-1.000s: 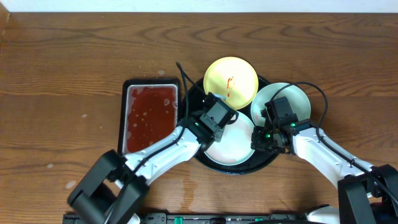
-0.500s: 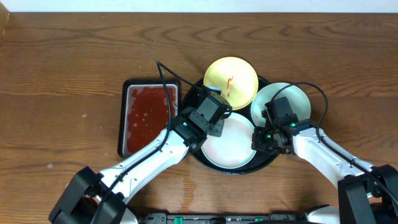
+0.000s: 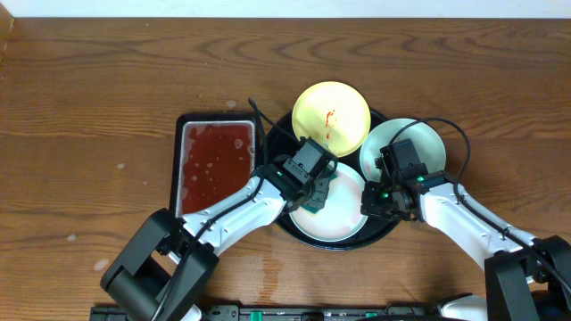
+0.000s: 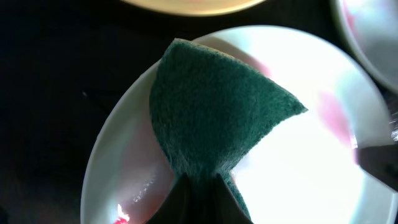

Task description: Clean dirty plates on tray and stack at the side

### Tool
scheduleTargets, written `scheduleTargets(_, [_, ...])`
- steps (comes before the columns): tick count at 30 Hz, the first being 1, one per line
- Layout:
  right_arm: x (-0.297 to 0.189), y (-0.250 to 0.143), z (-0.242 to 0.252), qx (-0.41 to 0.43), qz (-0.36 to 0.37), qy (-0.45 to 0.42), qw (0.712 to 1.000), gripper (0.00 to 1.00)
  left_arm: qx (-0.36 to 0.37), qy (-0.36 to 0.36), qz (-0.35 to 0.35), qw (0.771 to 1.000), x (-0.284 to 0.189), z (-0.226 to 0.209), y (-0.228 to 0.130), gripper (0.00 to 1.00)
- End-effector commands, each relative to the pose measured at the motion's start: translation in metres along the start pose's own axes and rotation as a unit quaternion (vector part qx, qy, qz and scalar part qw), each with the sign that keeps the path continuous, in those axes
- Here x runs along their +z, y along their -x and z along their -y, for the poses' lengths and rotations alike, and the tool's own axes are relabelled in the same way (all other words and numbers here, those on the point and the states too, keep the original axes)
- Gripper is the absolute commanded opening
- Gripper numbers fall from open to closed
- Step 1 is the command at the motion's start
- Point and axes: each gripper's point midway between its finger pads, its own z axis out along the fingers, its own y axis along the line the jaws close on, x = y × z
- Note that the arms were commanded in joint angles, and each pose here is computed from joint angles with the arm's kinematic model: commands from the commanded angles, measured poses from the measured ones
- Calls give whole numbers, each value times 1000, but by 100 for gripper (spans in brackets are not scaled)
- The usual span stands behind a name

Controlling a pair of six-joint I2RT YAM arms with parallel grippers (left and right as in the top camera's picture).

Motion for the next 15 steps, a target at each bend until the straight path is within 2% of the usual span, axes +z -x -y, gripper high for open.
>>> scheduleTargets(1, [4, -5, 12, -1, -3, -31, 1000, 1, 20, 66, 3, 998, 3, -29, -1, 8])
scheduleTargets(5, [4, -5, 12, -1, -3, -31, 1000, 1, 42, 111, 16, 993, 0, -52, 8, 8])
scheduleTargets(15, [4, -6, 13, -1, -5, -32, 999, 1, 142, 114, 36, 983, -6, -63, 29, 8])
